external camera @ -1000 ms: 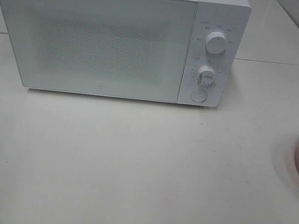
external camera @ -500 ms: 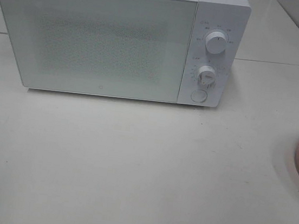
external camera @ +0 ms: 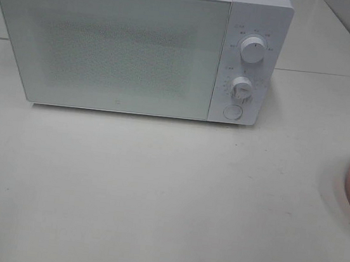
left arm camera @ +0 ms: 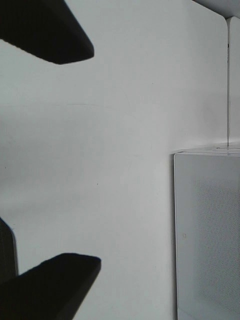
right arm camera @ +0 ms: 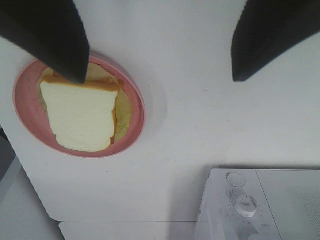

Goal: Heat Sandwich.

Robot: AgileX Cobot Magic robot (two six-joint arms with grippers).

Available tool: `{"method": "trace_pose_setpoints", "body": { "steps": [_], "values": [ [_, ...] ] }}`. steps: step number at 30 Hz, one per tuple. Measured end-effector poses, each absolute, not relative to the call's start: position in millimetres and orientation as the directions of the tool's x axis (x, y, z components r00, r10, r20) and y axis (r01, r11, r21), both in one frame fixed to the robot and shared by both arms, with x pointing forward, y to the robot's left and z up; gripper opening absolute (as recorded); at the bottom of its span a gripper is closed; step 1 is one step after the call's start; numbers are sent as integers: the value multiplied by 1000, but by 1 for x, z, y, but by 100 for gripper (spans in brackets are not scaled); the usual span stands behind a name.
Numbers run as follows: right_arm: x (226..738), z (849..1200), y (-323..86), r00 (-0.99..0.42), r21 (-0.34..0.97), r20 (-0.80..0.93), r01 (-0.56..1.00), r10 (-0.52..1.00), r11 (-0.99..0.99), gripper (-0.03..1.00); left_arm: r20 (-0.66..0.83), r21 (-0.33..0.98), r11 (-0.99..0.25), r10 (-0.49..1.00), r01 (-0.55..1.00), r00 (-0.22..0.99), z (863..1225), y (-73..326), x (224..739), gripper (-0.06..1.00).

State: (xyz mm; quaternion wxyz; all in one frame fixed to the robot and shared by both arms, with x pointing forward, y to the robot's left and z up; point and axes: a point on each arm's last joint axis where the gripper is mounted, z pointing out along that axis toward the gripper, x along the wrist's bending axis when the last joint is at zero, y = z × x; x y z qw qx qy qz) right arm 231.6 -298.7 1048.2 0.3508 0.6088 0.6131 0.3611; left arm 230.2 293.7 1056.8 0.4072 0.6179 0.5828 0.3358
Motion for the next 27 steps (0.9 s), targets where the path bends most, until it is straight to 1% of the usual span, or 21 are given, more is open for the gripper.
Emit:
{"method": "trace_pose_setpoints", "body": {
  "steps": [27],
  "values": [
    [232, 1048, -299, -13, 870, 10, 493, 1000, -2, 76, -60, 895, 11, 994, 447, 95, 1057, 294, 230, 97]
  ]
}}
